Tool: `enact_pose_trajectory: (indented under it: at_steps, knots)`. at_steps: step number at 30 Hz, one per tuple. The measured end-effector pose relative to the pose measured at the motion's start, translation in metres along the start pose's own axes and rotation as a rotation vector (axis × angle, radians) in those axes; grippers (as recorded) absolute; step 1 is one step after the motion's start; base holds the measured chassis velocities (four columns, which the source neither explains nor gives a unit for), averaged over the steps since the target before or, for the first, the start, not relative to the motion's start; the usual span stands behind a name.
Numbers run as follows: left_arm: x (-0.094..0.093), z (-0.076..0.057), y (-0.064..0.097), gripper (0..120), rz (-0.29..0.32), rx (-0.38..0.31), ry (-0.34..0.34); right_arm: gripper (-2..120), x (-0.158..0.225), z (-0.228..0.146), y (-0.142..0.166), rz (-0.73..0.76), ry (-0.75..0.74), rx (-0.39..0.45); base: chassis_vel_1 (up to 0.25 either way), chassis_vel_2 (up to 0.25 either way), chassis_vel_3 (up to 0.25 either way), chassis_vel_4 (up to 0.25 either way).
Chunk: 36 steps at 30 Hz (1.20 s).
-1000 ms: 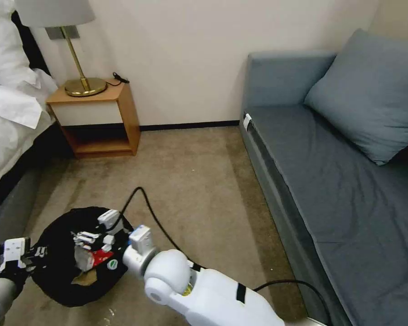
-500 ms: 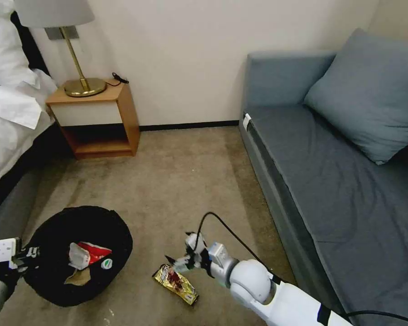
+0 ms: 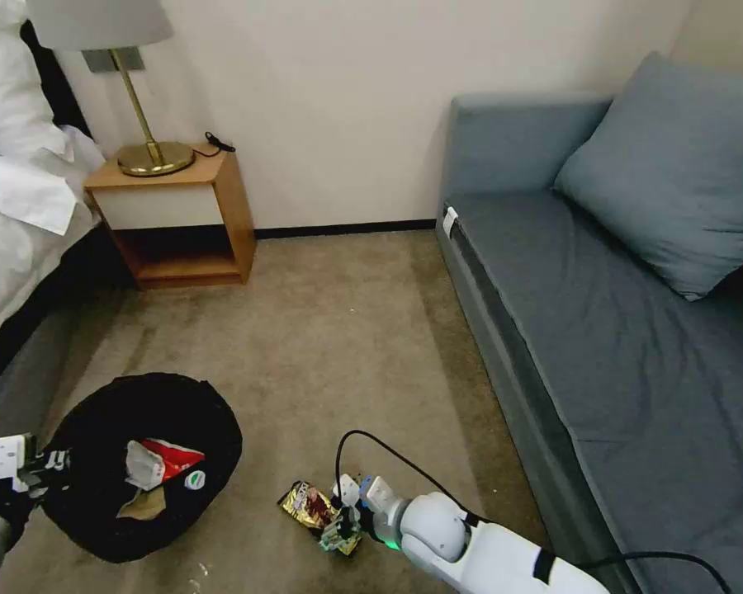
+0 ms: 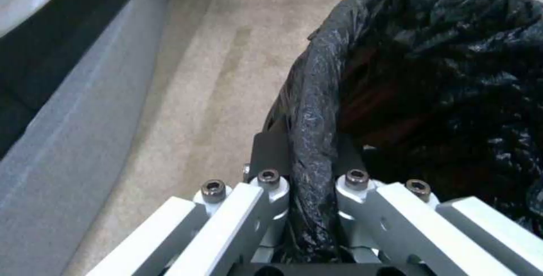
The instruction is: Pick up the trash bin, then pick up the garbage on the floor and place it into the trash bin.
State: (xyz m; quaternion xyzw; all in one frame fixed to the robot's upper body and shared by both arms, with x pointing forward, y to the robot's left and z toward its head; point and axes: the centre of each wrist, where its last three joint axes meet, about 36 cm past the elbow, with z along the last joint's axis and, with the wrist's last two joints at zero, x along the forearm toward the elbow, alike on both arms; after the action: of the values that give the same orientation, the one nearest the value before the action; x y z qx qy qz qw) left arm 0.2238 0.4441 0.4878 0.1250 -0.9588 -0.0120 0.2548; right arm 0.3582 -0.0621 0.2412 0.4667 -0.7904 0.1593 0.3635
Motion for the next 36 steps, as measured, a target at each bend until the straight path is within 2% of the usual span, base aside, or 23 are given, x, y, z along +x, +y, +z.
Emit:
enact_pose_trajectory:
  at_steps: [13, 16, 18, 19, 21, 24, 26, 28, 30, 32, 36]
  knots:
    - [-0.005, 0.002, -0.001, 5, 0.006, 0.011, 0.003, 100, -0.022, 0.013, -0.003, 0.014, 0.061, -0.014, 0.000, 0.000, 0.000, 0.000]
    - [-0.004, 0.002, -0.001, 5, 0.006, 0.012, 0.004, 96, -0.026, 0.012, -0.003, 0.013, 0.066, -0.019, 0.000, 0.000, 0.000, 0.000]
    - [-0.004, 0.002, -0.001, 5, 0.005, 0.012, 0.004, 90, -0.029, 0.011, -0.003, 0.007, 0.071, -0.019, 0.000, 0.000, 0.000, 0.000]
    - [-0.004, 0.002, 0.000, 5, 0.004, 0.011, 0.004, 83, -0.031, 0.012, -0.003, 0.003, 0.075, -0.017, 0.000, 0.000, 0.000, 0.000]
    - [-0.004, 0.002, 0.000, 5, 0.003, 0.010, 0.004, 80, -0.031, 0.013, -0.003, 0.001, 0.079, -0.015, 0.000, 0.000, 0.000, 0.000]
    - [-0.005, 0.002, 0.001, 5, 0.002, 0.008, 0.005, 65, -0.032, 0.019, -0.005, 0.000, 0.093, -0.010, 0.000, 0.000, 0.000, 0.000]
    - [-0.005, 0.002, 0.001, 5, 0.002, 0.008, 0.005, 62, -0.032, 0.020, -0.005, 0.000, 0.094, -0.009, 0.000, 0.000, 0.000, 0.000]
    - [-0.006, 0.002, 0.002, 5, 0.002, 0.009, 0.007, 51, -0.033, 0.023, -0.006, 0.003, 0.098, -0.011, 0.000, 0.000, 0.000, 0.000]
    - [-0.006, 0.002, 0.001, 5, 0.003, 0.010, 0.008, 47, -0.034, 0.024, -0.007, 0.004, 0.098, -0.012, 0.000, 0.000, 0.000, 0.000]
    - [-0.006, 0.002, 0.001, 5, 0.004, 0.010, 0.007, 36, -0.034, 0.024, -0.007, 0.005, 0.097, -0.012, 0.000, 0.000, 0.000, 0.000]
    - [-0.006, 0.002, 0.001, 5, 0.004, 0.010, 0.007, 26, -0.034, 0.024, -0.006, 0.005, 0.094, -0.011, 0.000, 0.000, 0.000, 0.000]
